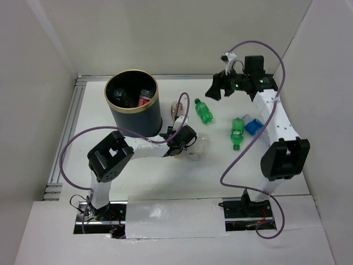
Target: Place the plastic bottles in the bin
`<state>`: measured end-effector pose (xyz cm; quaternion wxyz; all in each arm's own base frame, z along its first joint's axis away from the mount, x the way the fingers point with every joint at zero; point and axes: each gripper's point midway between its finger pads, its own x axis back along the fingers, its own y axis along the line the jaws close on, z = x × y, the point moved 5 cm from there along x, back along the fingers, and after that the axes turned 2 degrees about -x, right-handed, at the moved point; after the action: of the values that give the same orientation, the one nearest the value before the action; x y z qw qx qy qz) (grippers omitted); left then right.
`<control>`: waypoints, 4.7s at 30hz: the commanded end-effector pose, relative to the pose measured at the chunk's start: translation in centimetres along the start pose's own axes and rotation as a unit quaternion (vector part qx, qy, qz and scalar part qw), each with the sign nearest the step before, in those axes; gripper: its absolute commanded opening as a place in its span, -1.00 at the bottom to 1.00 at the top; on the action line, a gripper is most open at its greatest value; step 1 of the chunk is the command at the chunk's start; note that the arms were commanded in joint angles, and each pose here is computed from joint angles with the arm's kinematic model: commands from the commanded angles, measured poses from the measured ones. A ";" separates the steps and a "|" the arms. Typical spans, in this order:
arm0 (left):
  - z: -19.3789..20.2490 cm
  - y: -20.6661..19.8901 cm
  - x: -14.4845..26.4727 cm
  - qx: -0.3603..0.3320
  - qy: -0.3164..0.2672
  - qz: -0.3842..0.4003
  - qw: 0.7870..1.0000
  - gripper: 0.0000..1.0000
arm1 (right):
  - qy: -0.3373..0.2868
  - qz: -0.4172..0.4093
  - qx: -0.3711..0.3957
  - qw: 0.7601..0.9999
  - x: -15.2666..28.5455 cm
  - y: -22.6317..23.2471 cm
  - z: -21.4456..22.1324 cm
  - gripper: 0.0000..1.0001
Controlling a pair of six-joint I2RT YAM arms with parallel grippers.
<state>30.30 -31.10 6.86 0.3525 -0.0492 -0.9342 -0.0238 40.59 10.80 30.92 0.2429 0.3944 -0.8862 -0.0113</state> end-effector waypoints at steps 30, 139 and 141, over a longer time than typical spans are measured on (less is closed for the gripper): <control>-27.6 20.3 10.8 0.146 -0.272 -0.199 0.930 0.99 | 0.186 0.242 -0.217 0.927 4.6 -9.7 21.3 0.98; -24.1 13.5 19.4 0.074 -0.330 -0.010 0.941 0.98 | 0.266 0.327 -0.171 0.890 11.1 -18.5 26.3 1.00; -21.4 9.7 19.5 0.029 -0.319 0.057 0.946 0.93 | 0.279 0.314 -0.167 0.892 10.0 -18.7 27.2 0.92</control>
<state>33.42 -18.56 34.40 0.0764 -0.0053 -0.9961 0.0436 35.16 -13.03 8.64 0.5308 0.0508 -0.8459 -0.0059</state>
